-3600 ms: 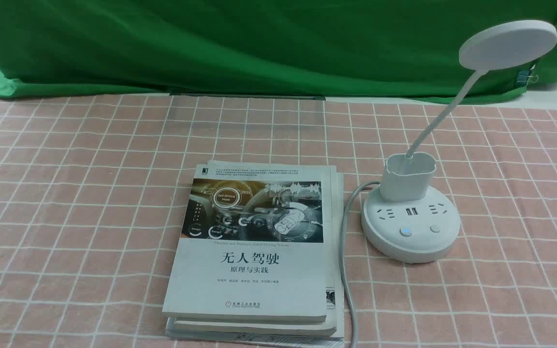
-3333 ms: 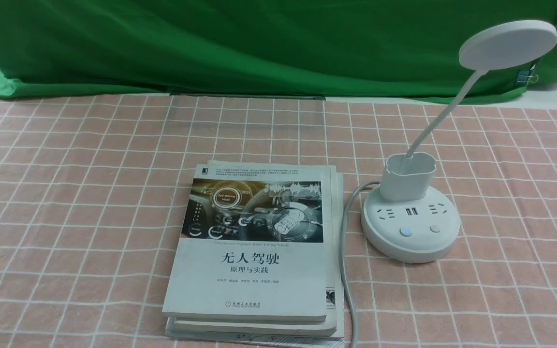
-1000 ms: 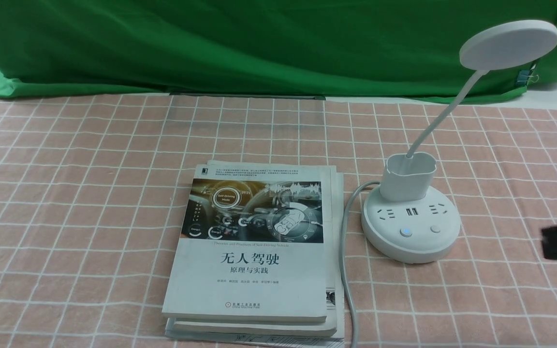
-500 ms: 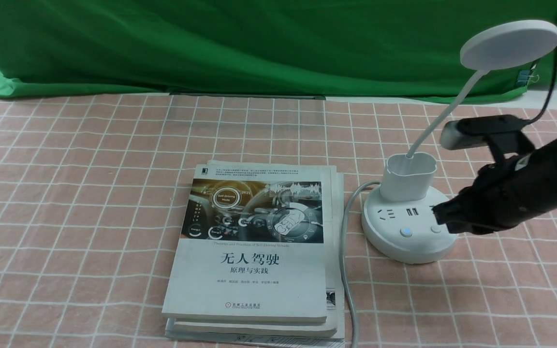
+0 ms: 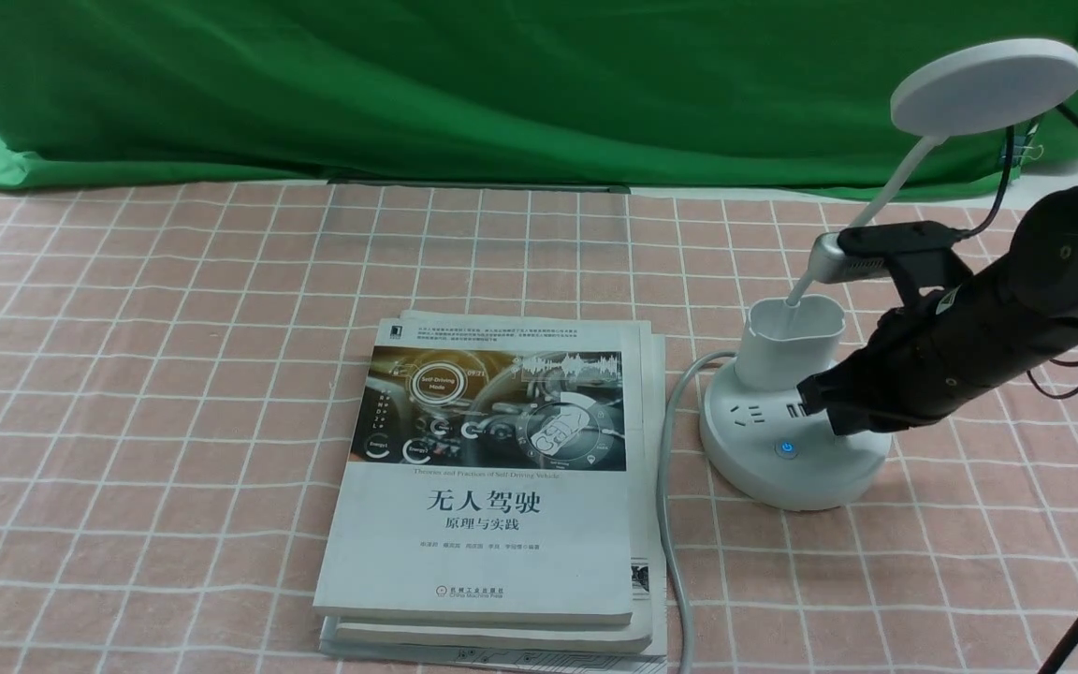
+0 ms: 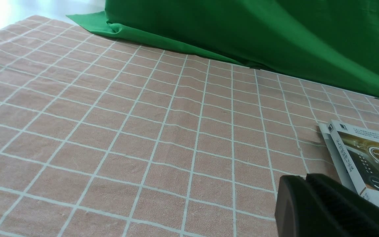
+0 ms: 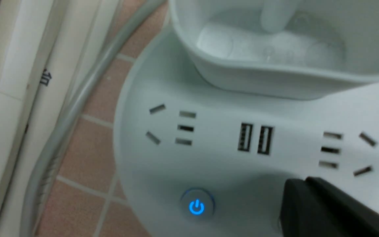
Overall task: Turn on the table lamp on the pink coffee tablecloth with your hand.
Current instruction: 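Press the button on the base of the white desk lamp with the right gripper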
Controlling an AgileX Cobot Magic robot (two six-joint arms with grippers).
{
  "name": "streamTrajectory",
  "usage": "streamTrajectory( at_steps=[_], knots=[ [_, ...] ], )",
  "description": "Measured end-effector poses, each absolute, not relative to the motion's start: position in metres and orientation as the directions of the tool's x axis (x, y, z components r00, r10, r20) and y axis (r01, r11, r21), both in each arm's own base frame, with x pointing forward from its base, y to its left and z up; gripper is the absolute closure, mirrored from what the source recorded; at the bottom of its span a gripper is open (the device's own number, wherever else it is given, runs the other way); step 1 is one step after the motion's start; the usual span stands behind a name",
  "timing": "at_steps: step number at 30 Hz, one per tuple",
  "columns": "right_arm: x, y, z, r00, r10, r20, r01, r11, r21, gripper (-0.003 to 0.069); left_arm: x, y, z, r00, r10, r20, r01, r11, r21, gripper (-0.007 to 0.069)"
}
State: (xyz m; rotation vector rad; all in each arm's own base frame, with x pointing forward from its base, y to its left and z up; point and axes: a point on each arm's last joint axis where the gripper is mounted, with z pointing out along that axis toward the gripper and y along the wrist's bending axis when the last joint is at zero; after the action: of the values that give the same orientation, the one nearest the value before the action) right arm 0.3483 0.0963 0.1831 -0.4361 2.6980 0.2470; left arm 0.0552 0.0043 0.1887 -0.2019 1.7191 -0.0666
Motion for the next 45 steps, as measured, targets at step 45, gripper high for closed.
streamTrajectory(
  at_steps=[45],
  knots=[
    [0.347, 0.096, 0.199, -0.854, -0.271, -0.444, -0.347, 0.933, 0.097, 0.0625, 0.055, 0.004, 0.189, -0.145, -0.171, -0.974, -0.096, 0.983, -0.159, 0.0606]
  ],
)
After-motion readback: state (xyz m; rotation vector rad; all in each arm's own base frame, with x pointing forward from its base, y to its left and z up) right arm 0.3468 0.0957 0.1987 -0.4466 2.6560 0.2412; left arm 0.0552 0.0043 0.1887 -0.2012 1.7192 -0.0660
